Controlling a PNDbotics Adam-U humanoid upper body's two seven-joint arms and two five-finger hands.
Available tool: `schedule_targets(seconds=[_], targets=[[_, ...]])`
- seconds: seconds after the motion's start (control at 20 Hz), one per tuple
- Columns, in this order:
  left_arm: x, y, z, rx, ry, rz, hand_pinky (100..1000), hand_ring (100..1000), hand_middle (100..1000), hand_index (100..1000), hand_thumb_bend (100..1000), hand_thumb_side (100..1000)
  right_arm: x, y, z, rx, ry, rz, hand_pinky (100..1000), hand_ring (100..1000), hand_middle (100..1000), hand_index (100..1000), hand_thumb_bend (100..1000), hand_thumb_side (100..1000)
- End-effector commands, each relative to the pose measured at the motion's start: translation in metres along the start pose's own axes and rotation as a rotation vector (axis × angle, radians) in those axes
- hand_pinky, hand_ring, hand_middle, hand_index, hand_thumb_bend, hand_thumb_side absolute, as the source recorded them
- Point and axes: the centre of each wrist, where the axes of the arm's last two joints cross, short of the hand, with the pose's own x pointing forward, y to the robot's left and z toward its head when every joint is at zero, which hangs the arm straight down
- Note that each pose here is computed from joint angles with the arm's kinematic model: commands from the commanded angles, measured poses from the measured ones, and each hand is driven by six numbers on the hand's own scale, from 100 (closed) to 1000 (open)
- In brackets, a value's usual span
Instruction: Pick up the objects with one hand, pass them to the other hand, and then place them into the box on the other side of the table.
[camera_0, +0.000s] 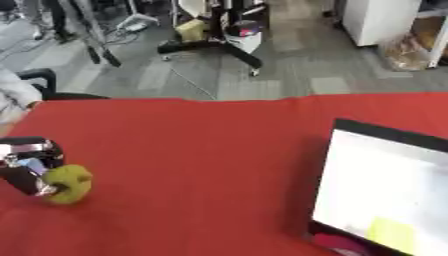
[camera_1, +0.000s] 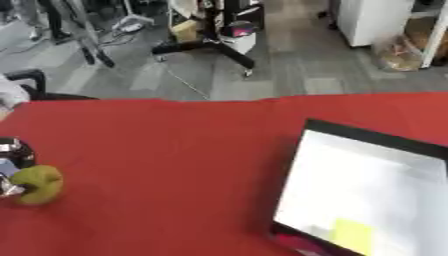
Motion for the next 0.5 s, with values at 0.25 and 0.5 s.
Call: schedule_targets(seconds=[0.25, 0.5], targets=[[0.029, 0.018, 0.017, 0.112, -0.124, 0.002, 779, 661, 504, 391, 128, 131, 0.012, 0.012, -0.015, 0.113, -0.043, 0.028, 1000, 995, 995, 1000, 297, 286], [0.055, 0.015, 0.019, 0.138, -0.225, 0.016, 776, 645, 494, 382, 100, 159, 0.005, 0.032, -0.029, 0.252, -0.059, 0.05, 1000, 1000, 1000, 1000, 306, 287]])
